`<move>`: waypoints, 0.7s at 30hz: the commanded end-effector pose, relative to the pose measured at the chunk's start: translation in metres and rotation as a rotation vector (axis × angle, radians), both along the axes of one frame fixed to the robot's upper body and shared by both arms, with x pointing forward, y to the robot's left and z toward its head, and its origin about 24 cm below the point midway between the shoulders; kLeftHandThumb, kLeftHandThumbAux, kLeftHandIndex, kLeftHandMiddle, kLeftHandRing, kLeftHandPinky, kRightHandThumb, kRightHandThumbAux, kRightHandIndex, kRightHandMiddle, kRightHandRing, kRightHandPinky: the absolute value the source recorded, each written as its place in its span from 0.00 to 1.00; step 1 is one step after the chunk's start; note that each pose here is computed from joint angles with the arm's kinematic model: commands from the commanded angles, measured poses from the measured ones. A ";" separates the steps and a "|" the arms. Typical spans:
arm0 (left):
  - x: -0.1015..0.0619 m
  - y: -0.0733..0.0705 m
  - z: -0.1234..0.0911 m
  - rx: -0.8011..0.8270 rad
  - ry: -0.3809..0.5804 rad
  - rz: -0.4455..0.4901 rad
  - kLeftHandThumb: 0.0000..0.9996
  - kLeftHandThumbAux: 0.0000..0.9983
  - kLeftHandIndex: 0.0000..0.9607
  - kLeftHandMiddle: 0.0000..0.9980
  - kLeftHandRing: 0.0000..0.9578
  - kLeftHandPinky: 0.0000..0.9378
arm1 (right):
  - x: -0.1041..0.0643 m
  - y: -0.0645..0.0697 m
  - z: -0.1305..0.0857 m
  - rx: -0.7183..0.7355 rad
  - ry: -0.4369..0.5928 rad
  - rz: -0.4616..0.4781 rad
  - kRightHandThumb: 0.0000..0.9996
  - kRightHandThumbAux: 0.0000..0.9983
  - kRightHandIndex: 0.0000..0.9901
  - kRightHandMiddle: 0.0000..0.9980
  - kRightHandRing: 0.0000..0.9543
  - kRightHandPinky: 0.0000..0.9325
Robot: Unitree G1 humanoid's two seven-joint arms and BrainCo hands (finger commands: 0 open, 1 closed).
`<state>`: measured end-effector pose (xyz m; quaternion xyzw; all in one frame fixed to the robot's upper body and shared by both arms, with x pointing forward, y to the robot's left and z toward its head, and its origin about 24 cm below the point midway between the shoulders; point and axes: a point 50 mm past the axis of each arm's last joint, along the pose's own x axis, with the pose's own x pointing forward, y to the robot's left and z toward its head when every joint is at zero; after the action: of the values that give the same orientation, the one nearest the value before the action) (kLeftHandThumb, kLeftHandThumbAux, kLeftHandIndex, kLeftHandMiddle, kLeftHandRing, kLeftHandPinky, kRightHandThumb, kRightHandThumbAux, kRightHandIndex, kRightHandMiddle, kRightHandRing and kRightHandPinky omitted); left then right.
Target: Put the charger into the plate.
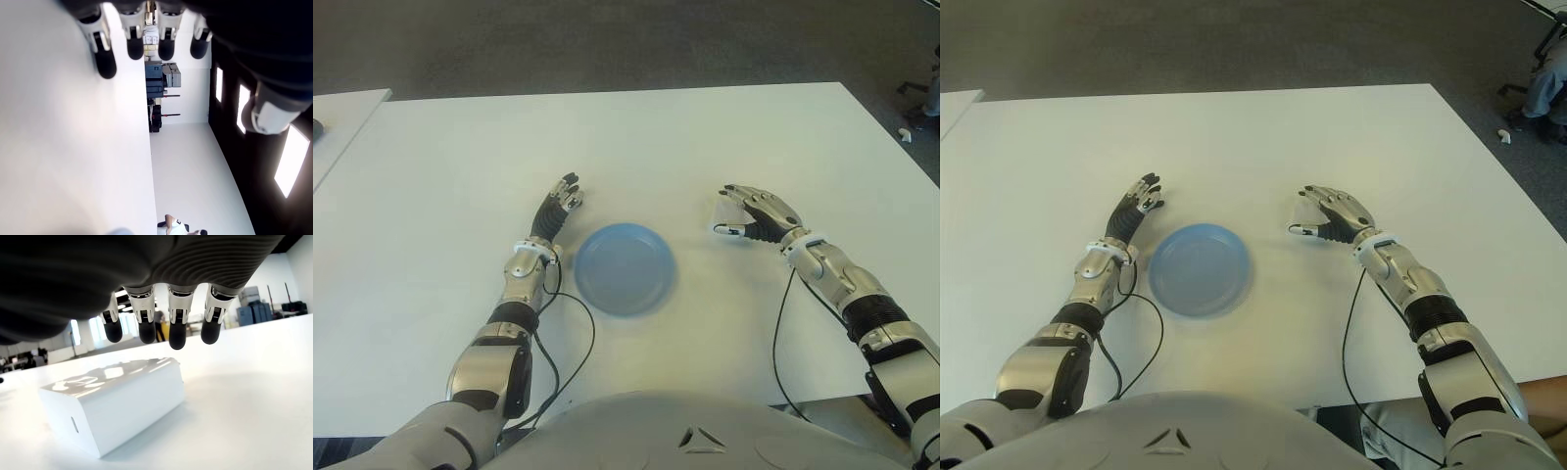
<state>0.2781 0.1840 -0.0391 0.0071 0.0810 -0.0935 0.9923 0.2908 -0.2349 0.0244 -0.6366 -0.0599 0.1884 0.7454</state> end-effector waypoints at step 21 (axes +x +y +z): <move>-0.048 0.003 -0.053 0.010 0.312 -0.052 0.00 0.49 0.06 0.07 0.07 0.09 | -0.005 -0.008 -0.019 -0.088 0.078 0.006 0.32 0.08 0.00 0.00 0.00 0.00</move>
<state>0.2791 0.1878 -0.0389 0.0142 0.0817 -0.1032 0.9912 0.2876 -0.2460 0.0100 -0.6575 -0.0295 0.2004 0.7257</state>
